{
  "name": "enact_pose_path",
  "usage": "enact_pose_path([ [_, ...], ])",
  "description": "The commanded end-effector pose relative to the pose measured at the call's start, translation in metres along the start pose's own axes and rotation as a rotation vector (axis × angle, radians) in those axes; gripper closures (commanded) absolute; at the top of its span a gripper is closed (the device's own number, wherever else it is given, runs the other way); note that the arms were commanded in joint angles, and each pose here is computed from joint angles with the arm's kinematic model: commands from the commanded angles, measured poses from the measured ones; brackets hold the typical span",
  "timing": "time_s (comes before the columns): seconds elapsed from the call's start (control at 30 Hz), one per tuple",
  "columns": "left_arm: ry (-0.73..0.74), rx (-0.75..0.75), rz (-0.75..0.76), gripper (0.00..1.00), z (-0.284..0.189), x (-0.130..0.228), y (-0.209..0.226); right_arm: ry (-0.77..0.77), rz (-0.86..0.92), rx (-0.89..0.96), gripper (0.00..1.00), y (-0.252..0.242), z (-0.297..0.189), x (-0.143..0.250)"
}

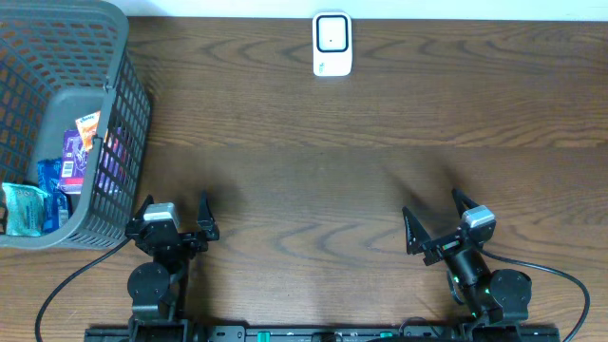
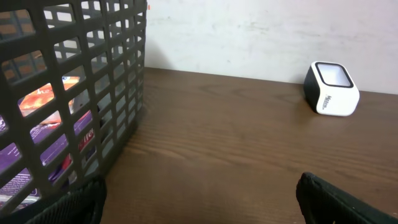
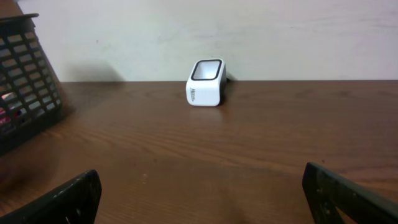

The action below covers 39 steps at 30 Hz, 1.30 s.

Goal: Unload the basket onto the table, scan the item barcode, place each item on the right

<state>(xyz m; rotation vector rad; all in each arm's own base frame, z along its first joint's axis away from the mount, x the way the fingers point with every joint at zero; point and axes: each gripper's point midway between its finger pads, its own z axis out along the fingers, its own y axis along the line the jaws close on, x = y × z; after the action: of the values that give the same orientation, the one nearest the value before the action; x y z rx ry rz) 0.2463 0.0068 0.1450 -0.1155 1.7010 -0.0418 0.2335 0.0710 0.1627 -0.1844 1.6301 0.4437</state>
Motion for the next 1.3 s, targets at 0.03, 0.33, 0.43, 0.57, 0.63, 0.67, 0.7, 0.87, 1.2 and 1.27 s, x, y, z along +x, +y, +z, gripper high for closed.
enact_pose_path([
  [0.03, 0.049, -0.057, -0.012, 0.02, 0.000, 0.015, 0.011, 0.011, 0.019, -0.024, 0.01, 0.004, 0.000, 0.003],
  [0.33, -0.198, 0.465, -0.030, 0.02, -0.023, -0.051, -0.077, 0.011, 0.019, -0.024, 0.01, 0.004, 0.000, 0.003],
  [0.43, -0.464, 0.502, -0.079, 0.02, -0.050, -0.117, -0.080, 0.011, 0.019, -0.024, 0.01, 0.004, 0.000, 0.003],
  [0.57, -0.580, 0.450, -0.141, 0.02, -0.070, -0.169, -0.070, 0.011, 0.019, -0.024, 0.01, 0.004, 0.000, 0.003],
  [0.63, -0.577, 0.450, -0.141, 0.02, -0.074, -0.189, -0.072, 0.011, 0.019, -0.024, 0.01, 0.004, 0.000, 0.003],
  [0.67, -0.556, 0.449, -0.144, 0.02, -0.072, -0.199, -0.073, 0.011, 0.019, -0.024, 0.01, 0.004, 0.000, 0.003],
  [0.7, -0.528, 0.452, -0.145, 0.02, -0.070, -0.206, -0.076, 0.011, 0.019, -0.024, 0.01, 0.004, 0.000, 0.003],
  [0.87, -0.219, 0.543, -0.156, 0.02, -0.041, -0.233, -0.103, 0.011, 0.019, -0.024, 0.01, 0.004, 0.000, 0.003],
  [1.2, -0.010, 1.278, -0.053, 0.02, -0.045, -0.300, -0.195, 0.011, 0.019, -0.024, 0.01, 0.004, 0.000, 0.003],
  [1.27, 0.069, 1.239, -0.187, 0.02, -0.025, -0.312, -0.191, 0.011, 0.019, -0.024, 0.01, 0.004, 0.000, 0.003],
])
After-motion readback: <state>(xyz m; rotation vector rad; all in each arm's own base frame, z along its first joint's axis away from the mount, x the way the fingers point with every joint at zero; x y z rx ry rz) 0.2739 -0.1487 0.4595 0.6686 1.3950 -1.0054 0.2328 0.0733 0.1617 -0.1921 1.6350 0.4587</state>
